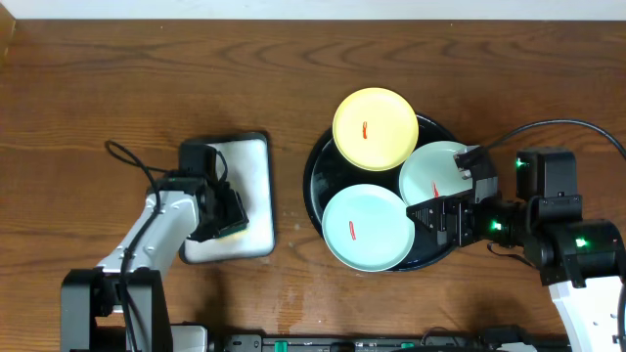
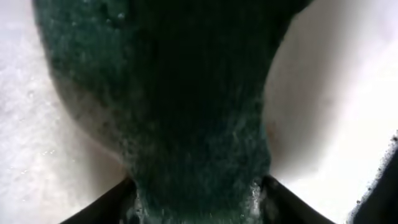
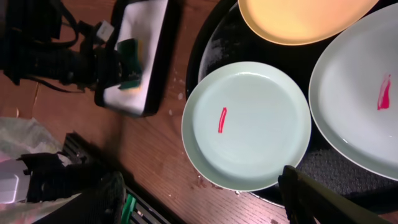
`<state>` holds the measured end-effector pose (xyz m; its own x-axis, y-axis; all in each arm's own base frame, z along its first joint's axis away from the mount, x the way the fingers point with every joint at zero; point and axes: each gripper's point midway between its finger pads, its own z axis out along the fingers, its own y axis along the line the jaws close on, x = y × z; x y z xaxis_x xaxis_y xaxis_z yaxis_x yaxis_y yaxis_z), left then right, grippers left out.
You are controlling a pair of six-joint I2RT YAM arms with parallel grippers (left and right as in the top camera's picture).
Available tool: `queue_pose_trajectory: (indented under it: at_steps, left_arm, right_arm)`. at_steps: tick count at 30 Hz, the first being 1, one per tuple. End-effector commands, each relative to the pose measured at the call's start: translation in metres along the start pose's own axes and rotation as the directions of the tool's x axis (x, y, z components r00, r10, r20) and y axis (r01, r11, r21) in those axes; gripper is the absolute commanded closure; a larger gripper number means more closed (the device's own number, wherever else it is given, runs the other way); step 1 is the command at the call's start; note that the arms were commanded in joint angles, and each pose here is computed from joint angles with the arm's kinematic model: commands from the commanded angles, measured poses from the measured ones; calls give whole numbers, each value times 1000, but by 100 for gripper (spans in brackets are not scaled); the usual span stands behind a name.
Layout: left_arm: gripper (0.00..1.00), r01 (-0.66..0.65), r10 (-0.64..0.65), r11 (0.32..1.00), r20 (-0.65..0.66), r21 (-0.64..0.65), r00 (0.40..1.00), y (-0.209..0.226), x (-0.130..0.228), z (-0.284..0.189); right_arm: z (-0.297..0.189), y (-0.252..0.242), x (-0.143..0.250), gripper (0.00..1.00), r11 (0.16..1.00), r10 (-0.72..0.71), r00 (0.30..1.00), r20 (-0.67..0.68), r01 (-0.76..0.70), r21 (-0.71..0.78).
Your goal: Clean dirty plates on tray and stack at the side
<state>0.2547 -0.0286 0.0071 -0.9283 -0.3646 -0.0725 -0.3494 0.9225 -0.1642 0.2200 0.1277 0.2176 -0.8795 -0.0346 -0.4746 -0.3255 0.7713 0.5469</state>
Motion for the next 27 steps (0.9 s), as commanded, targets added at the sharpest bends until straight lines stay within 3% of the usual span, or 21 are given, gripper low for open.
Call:
queue_pose_trajectory:
  at_steps: [1, 3, 11, 15, 19, 21, 27]
  left_arm:
    - [66, 8, -8, 1000, -20, 4, 1000, 3, 9, 9]
    - [90, 7, -7, 1000, -8, -20, 1000, 7, 7, 9]
    - [92, -119, 120, 993, 31, -25, 992, -4, -18, -19]
    - [78, -175, 176, 984, 50, -22, 983, -12, -30, -40]
    - [50, -193, 194, 981, 55, -22, 979, -15, -32, -47]
    - [42, -192, 193, 981, 40, -25, 980, -13, -29, -46]
    - [36, -193, 194, 981, 55, -22, 979, -11, -28, -37]
  right_arm:
    - [-5, 6, -4, 23, 999, -28, 999, 18, 28, -15]
    - [-5, 6, -4, 23, 999, -28, 999, 18, 28, -15]
    - [-5, 6, -4, 23, 999, -28, 999, 18, 29, -15]
    - [-5, 6, -4, 23, 999, -28, 999, 18, 29, -15]
    - [-5, 6, -4, 23, 999, -28, 999, 18, 28, -15]
    - [-5, 6, -4, 23, 1000, -27, 999, 18, 27, -15]
    - [-5, 2, -2, 22, 1000, -22, 1000, 11, 22, 6]
